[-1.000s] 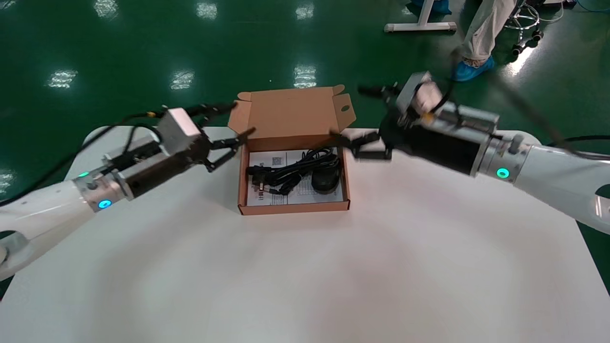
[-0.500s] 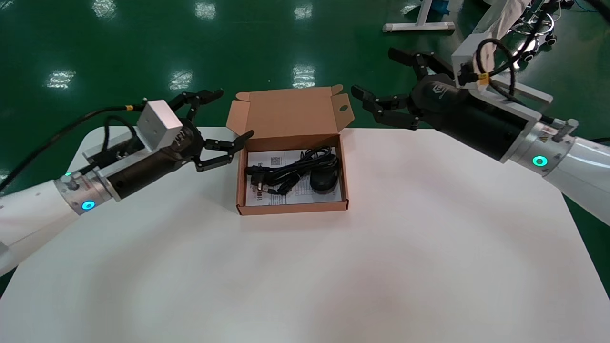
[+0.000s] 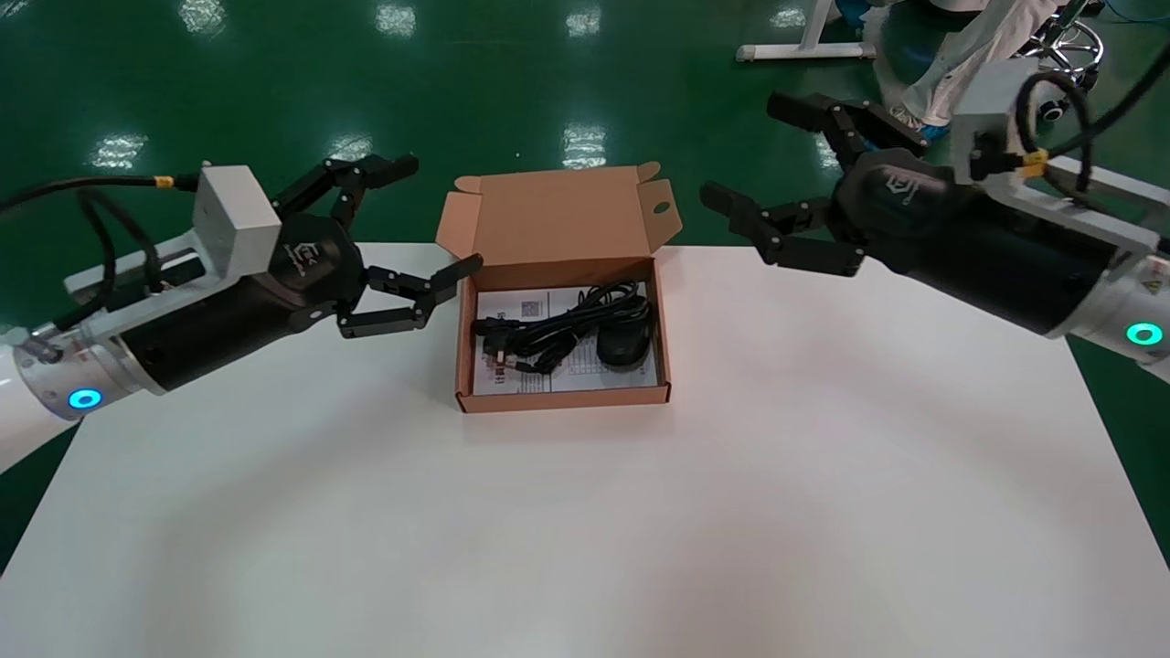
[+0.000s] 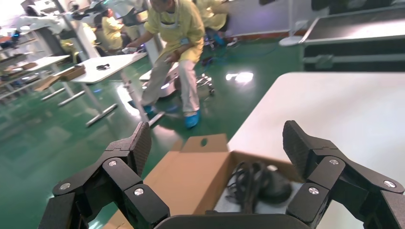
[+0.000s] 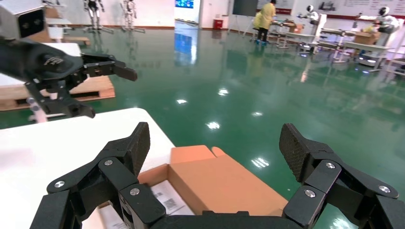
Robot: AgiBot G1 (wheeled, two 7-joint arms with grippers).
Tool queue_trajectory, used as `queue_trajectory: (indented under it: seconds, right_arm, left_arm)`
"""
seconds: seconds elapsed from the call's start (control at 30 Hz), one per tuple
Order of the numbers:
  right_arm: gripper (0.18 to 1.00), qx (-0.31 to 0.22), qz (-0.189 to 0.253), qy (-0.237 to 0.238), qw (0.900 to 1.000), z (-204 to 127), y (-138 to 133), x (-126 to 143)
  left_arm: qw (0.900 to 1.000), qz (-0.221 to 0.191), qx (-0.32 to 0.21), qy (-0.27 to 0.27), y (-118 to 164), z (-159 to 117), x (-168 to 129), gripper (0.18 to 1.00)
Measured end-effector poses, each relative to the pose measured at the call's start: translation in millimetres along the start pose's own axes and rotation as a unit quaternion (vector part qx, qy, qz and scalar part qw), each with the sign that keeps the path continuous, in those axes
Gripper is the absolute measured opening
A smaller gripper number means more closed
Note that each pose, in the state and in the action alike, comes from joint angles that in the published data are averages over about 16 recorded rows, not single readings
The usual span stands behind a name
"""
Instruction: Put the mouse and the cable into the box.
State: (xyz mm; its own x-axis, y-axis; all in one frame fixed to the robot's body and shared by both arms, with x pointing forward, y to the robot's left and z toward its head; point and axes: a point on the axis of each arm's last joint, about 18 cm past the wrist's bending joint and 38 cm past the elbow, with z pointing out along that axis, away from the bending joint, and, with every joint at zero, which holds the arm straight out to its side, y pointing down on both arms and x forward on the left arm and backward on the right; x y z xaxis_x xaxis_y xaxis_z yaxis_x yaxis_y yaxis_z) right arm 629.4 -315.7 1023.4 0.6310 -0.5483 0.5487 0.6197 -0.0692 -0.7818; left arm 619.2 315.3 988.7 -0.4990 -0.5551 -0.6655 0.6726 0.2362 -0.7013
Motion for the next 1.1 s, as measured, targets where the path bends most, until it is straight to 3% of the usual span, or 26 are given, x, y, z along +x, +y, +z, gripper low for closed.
queue_trajectory:
  seconds: [0.57, 1.1]
  right_arm:
    - [1.000, -0.006, 0.027, -0.083, 0.996, -38.0, -37.3, -44.7]
    - [1.000, -0.041, 0.065, -0.182, 0.980, -63.9, -66.1, -105.4]
  left_arm:
    - [0.9929, -0.066, 0.027, 0.096, -51.4, -29.0, 27.4, 1.001]
    - [0.9711, -0.129, 0.016, 0.200, -91.6, -56.4, 64.7, 1.001]
